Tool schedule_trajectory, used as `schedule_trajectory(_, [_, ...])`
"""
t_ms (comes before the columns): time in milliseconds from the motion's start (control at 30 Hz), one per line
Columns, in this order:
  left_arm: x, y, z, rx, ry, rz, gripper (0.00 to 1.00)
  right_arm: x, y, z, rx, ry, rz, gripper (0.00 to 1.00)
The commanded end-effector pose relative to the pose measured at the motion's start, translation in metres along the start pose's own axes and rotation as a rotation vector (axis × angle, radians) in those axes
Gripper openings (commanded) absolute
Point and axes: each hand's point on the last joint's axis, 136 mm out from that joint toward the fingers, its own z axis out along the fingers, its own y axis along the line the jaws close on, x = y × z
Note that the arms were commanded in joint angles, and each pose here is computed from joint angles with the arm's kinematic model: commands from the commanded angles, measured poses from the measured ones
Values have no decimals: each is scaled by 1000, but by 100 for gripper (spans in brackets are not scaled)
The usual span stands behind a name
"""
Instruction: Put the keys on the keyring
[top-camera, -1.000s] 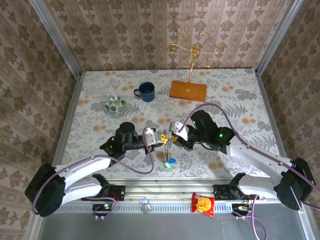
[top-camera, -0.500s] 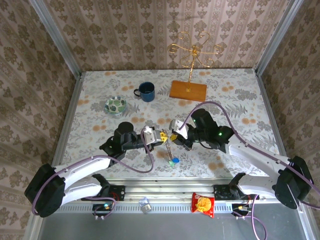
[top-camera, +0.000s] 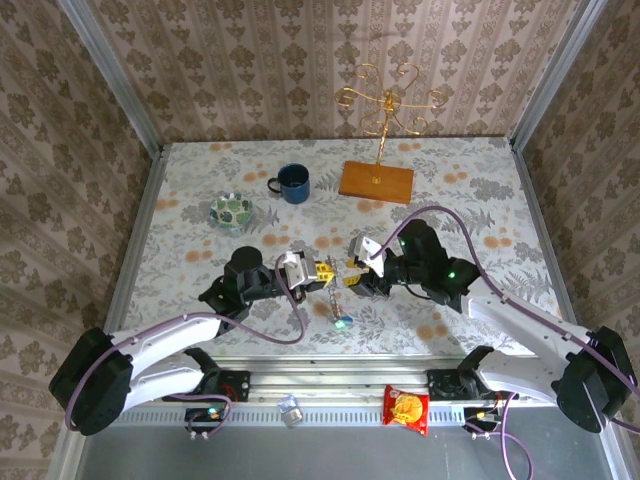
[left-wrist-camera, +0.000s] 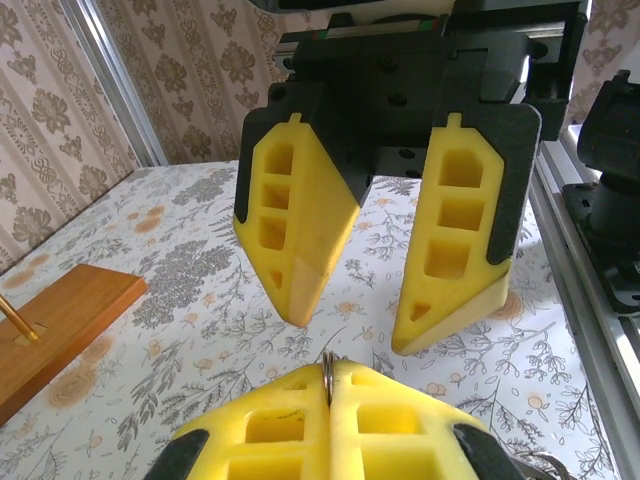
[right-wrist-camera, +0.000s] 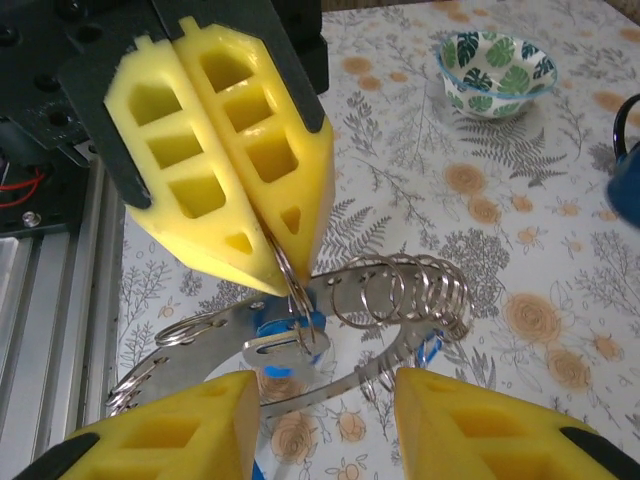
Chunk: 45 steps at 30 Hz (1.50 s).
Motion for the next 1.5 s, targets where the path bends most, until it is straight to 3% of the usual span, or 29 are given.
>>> schedule_trajectory(0, [-20, 1, -2, 4, -79, 19, 0, -9, 1, 2, -22, -48, -7, 42])
schedule_trajectory(167, [-20, 2, -1, 5, -79, 19, 0, -13, -1, 8, -38, -63, 13, 36])
schedule_trajectory(433, [-24, 3, -1, 1, -93, 21, 0, -9, 0, 10, -47, -52, 23, 0])
schedule_trajectory(767, [-23, -2, 1, 31, -85, 48, 0, -2, -3, 20, -79, -1, 53, 0])
schedule_trajectory(900, [-21, -3, 0, 30, -82, 40, 0, -9, -6, 10, -32, -65, 36, 26])
schedule_trajectory(1033, [-22, -5, 0, 39, -95, 28, 0, -14, -2, 7, -47, -103, 27, 33])
schedule_trajectory(1267, [-28, -5, 0, 41, -131, 10, 0, -16, -1, 13, -77, -120, 40, 30])
schedule_trajectory(1367, [-29, -5, -1, 40, -139, 4, 0, -17, -1, 15, -81, -133, 34, 25])
schedule_trajectory(1467, [-28, -5, 0, 44, -145, -7, 0, -24, -1, 15, -88, -168, 20, 13])
